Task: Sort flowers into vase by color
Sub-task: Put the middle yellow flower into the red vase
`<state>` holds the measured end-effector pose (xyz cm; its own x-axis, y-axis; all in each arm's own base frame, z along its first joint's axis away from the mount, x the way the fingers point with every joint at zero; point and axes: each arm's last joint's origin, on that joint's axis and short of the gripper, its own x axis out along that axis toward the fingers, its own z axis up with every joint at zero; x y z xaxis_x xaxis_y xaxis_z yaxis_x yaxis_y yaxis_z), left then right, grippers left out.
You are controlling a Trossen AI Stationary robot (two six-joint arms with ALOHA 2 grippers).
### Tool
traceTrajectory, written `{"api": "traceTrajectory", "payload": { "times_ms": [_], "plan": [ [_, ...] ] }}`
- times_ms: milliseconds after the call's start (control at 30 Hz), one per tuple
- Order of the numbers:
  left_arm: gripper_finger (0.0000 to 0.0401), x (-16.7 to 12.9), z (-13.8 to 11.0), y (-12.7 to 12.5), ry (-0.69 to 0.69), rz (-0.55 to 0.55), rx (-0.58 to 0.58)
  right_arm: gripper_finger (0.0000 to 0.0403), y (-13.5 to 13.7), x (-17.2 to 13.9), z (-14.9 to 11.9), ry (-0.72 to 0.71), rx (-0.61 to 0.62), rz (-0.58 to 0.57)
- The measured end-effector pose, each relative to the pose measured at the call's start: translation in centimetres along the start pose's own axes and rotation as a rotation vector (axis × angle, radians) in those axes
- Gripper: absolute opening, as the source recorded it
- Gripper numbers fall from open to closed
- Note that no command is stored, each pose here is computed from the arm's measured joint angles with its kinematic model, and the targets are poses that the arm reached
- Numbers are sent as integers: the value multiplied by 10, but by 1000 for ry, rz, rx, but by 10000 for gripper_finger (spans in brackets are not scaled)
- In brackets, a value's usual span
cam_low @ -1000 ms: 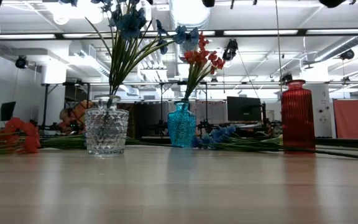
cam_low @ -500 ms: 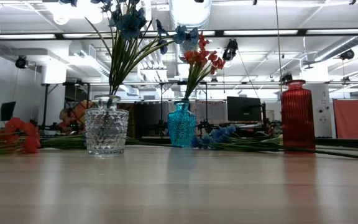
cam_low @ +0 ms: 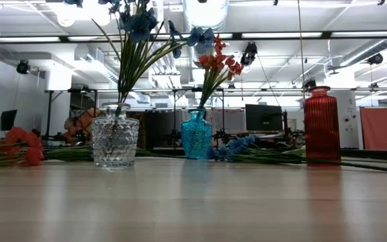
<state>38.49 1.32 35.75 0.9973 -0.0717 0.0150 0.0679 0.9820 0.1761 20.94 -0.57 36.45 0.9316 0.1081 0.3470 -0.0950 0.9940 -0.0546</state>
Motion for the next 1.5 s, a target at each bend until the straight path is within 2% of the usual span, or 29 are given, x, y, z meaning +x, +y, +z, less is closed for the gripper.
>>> {"api": "traceTrajectory", "payload": {
  "times_ms": [200,267,367,500,633,767,933,1067,1133,1267,1500],
  "plan": [
    [4,0,-2,0,19,24,7,29,0,1,-1,6,-31,3],
    [17,-1,-3,0,39,20,18,18,0,1,-2,6,-30,2],
    [50,-5,-1,0,86,9,38,11,0,1,-1,6,-11,2],
    [114,-15,13,1,144,-3,44,9,-1,4,10,58,21,0],
    [172,-34,30,2,194,-13,39,9,-4,12,25,243,55,-83],
    [205,-64,50,2,227,-20,35,9,-7,18,43,483,89,-147],
    [214,-104,72,0,242,-25,5,9,-10,17,51,764,142,-250],
    [210,-136,81,-3,229,-24,-15,9,-11,16,42,873,212,-309],
    [207,-151,82,-5,219,7,-23,9,-11,14,38,902,241,-328],
    [202,-181,78,-14,198,135,-13,9,-11,3,30,953,285,-372],
    [201,-211,62,-32,152,186,-37,9,-9,-24,48,893,338,-455]
  ]
}}
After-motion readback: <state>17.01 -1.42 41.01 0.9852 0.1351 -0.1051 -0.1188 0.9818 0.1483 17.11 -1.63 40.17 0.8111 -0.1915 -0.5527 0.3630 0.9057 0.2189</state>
